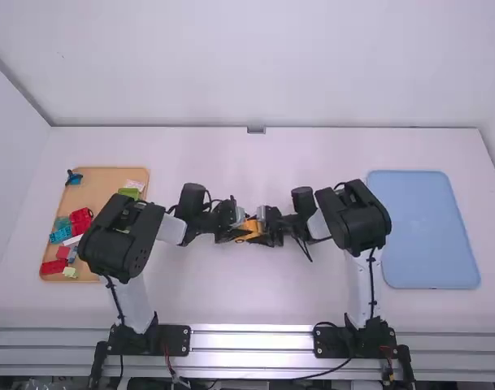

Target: Assemble lego blocks to make yellow taxi

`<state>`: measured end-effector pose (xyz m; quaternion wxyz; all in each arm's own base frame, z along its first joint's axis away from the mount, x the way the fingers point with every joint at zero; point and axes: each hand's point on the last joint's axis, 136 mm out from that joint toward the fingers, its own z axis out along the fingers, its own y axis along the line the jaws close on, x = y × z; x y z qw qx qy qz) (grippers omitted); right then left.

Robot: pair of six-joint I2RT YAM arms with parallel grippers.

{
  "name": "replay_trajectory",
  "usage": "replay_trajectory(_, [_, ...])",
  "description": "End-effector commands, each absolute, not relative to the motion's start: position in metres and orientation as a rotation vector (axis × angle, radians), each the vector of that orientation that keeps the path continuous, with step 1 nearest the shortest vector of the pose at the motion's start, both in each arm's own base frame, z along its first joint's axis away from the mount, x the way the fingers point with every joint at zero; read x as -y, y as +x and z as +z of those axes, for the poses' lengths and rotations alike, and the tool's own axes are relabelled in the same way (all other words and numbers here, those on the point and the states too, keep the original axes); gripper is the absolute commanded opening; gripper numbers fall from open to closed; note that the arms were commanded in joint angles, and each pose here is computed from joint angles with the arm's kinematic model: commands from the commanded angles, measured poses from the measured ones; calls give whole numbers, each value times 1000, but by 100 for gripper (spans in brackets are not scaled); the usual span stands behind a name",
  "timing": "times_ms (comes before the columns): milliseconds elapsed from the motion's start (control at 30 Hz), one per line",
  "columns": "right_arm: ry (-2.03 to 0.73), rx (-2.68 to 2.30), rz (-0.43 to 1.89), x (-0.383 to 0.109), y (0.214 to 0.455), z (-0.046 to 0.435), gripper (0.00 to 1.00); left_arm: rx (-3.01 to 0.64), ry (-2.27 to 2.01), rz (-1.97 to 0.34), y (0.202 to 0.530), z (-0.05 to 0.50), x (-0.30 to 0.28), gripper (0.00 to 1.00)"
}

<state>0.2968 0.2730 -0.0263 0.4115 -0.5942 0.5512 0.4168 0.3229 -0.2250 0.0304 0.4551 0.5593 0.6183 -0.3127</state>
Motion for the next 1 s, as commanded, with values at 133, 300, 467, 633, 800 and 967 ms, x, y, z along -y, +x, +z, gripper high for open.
replay_trajectory(133, [-1512,-1379,1060,-276,292,-32,56,-1436,1340,-813,328,54,213,55])
replay_trajectory(300, [-1492,-1384,1039,-269,300,-31,58,-1367,1268,-880,330,79,183,99])
replay_trajectory(467, [-1466,-1371,996,-260,312,-25,48,-1435,1083,-929,346,97,134,99])
replay_trajectory(633, [-1426,-1379,947,-244,329,-12,48,-1647,848,-939,363,87,95,99])
replay_trajectory(800, [-1375,-1393,865,-221,349,9,48,-1742,784,-889,366,71,84,99])
replay_trajectory(967, [-1254,-1527,566,-159,388,28,49,-1822,747,-797,367,53,78,99])
